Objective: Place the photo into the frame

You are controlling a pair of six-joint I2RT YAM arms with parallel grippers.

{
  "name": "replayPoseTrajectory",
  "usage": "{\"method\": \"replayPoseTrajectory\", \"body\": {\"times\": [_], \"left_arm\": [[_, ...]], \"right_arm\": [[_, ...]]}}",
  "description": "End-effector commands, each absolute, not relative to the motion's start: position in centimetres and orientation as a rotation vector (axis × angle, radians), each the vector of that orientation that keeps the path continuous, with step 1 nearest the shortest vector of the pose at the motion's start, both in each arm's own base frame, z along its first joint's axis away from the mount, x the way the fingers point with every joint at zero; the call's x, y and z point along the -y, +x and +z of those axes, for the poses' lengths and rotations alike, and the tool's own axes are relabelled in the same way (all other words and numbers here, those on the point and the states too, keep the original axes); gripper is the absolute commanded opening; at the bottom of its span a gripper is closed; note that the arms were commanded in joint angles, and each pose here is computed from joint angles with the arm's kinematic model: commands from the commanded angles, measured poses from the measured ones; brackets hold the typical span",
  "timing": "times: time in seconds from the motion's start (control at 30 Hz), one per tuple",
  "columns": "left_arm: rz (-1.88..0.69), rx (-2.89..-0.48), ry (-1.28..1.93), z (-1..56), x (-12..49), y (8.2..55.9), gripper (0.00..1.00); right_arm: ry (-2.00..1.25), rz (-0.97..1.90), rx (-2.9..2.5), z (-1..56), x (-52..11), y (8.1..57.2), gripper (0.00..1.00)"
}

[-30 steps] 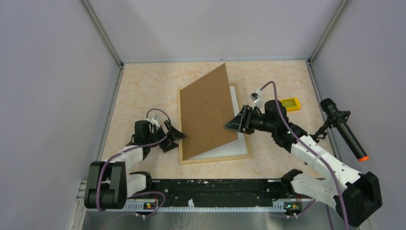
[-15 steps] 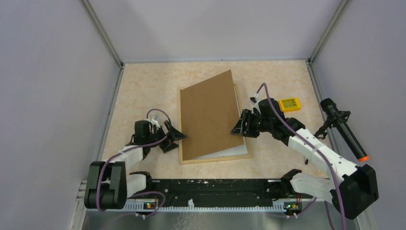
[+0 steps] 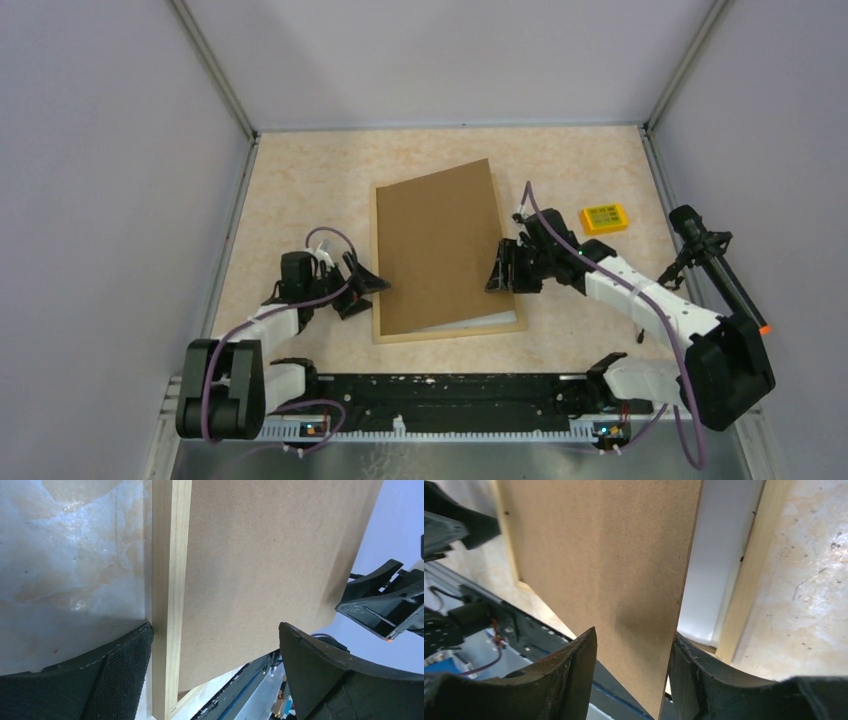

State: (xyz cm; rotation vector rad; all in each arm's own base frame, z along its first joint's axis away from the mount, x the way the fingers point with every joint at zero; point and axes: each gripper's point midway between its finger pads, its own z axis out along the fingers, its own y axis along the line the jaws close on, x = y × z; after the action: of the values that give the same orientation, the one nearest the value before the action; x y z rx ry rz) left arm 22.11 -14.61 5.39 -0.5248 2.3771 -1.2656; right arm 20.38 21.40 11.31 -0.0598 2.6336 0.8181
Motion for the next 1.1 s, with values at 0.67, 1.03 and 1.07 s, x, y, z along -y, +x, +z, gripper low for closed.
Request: {"method": "replayPoseTrajectory", "body": {"times": [0.67,1.03,1.07], "left_arm": [[-1.235,-2.433,-0.533,4.4,14.5,20.8,0.99],[-1.254,-2.433,-0.535,4.4,14.7,20.7,0.99],[-1.257,-2.433,-0.533,4.4,14.7,20.7,0.99]], "right_arm": [[-0.326,0.379,-2.701,8.5,-22.1,21.3,0.84],[-0.413,0.149,-2.669,6.6,-23.5,21.7,0.86],[-0.421,0.121,-2.662,6.5,-23.7,21.7,0.86]]}}
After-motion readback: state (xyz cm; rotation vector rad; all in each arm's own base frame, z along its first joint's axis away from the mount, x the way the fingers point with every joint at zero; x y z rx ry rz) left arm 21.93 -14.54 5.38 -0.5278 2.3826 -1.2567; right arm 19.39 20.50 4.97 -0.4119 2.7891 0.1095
